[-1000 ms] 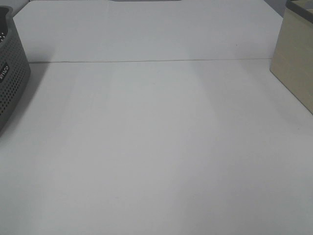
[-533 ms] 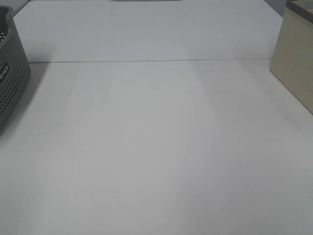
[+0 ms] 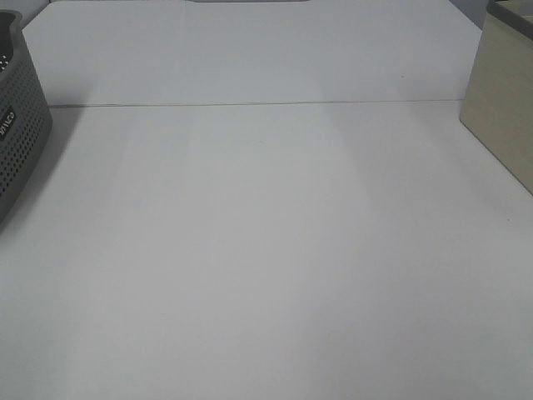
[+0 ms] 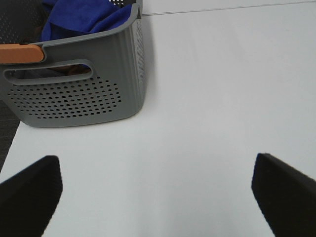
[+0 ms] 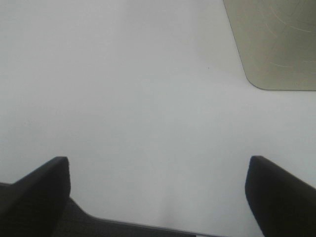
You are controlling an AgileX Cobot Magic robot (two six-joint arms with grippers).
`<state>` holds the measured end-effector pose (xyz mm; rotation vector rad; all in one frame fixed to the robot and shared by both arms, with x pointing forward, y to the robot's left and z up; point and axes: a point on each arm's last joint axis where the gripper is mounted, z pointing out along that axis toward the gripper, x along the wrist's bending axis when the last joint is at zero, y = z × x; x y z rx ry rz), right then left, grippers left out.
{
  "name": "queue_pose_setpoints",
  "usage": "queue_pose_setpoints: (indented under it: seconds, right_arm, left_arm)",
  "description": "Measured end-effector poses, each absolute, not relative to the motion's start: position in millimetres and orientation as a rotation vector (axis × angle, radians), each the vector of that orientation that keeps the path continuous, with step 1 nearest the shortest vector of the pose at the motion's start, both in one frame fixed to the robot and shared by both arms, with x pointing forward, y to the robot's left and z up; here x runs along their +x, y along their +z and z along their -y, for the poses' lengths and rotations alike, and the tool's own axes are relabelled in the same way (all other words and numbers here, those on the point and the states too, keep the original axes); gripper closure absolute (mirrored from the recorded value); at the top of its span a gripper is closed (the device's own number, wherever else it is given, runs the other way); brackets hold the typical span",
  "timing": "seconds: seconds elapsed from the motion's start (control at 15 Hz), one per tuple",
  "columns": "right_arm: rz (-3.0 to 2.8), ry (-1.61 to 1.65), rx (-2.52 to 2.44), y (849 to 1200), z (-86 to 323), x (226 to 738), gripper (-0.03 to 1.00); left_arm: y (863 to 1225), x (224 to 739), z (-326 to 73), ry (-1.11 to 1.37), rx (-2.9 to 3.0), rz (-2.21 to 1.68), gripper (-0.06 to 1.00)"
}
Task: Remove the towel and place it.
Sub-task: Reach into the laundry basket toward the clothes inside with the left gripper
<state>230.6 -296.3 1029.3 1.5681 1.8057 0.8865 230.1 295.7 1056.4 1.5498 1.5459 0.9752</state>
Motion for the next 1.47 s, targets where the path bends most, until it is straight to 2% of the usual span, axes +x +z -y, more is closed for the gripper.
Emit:
queue_pose_setpoints:
  seconds: [0.67, 0.87, 1.13, 1.47]
  right_arm:
    - [-1.806, 0.886, 1.568, 1029, 296, 231, 0.04]
    - [-1.806, 0.886, 1.568, 1029, 296, 231, 0.04]
    - [-1.806, 0.886, 1.568, 1029, 296, 231, 0.04]
    - [-1.806, 0.886, 1.568, 1029, 296, 231, 0.04]
  left_arm:
    - [1056, 230, -295, 0.97, 1.549, -1.544, -0.05]
    - [1092, 246, -296, 0.95, 1.753, -1.532, -0.05]
    - [1142, 295, -300, 0.899, 2.067, -1.443, -0.04]
    - [1195, 392, -314, 0.97, 2.456, -1.168, -0.02]
